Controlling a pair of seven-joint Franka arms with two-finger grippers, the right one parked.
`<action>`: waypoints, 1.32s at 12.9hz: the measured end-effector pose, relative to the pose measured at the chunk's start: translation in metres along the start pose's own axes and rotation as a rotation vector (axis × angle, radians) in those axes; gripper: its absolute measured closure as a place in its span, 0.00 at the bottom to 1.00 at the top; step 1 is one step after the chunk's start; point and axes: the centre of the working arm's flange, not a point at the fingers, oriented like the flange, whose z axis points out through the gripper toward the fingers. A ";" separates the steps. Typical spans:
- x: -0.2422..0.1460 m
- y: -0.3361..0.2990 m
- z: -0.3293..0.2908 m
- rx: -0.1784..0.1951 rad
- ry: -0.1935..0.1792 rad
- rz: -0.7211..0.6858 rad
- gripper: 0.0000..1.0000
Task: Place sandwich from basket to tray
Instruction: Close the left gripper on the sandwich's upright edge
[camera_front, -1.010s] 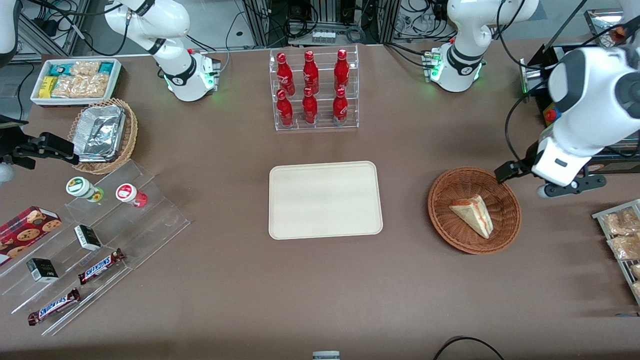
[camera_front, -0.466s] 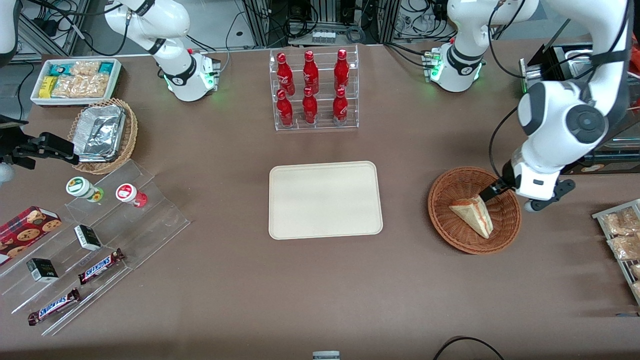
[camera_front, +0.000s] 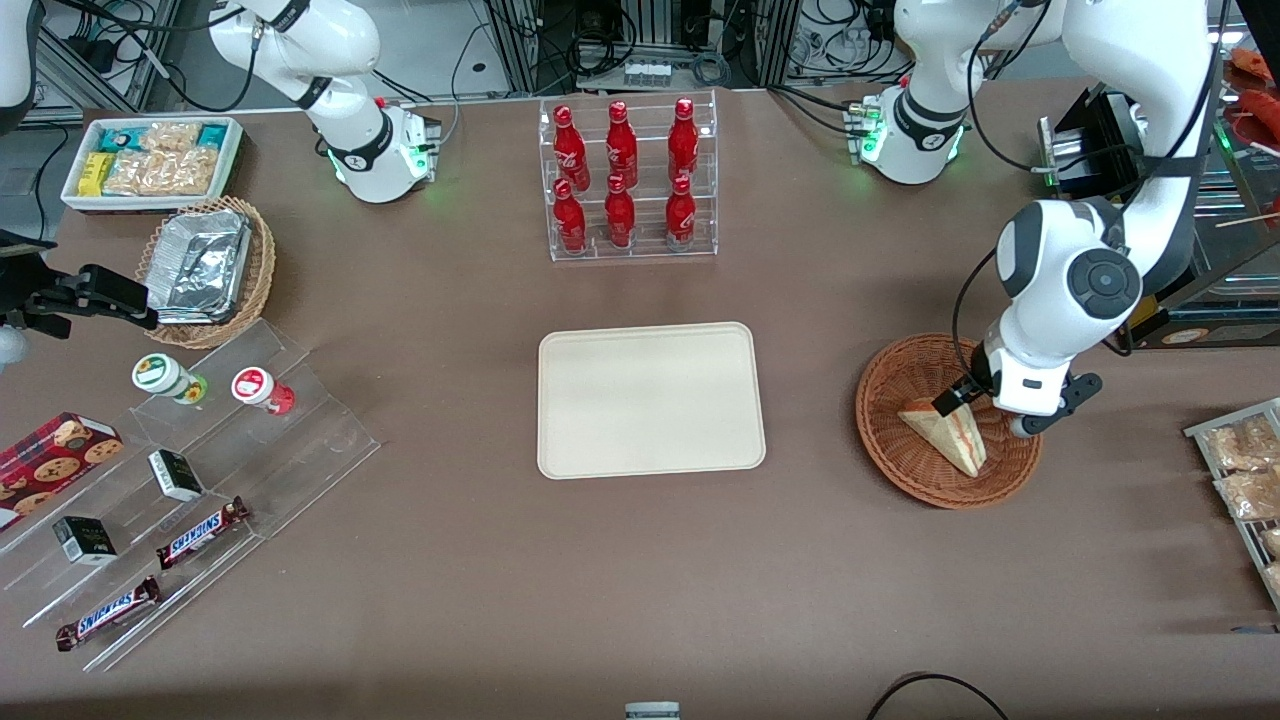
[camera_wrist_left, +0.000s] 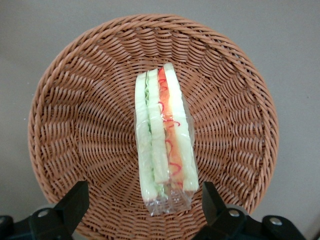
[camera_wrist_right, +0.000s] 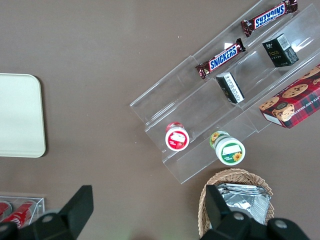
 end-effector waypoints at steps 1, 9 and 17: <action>0.001 0.001 0.006 -0.004 0.003 -0.003 0.00; 0.002 0.004 0.029 -0.016 0.012 -0.050 0.43; 0.008 0.035 -0.051 0.112 0.007 0.052 0.85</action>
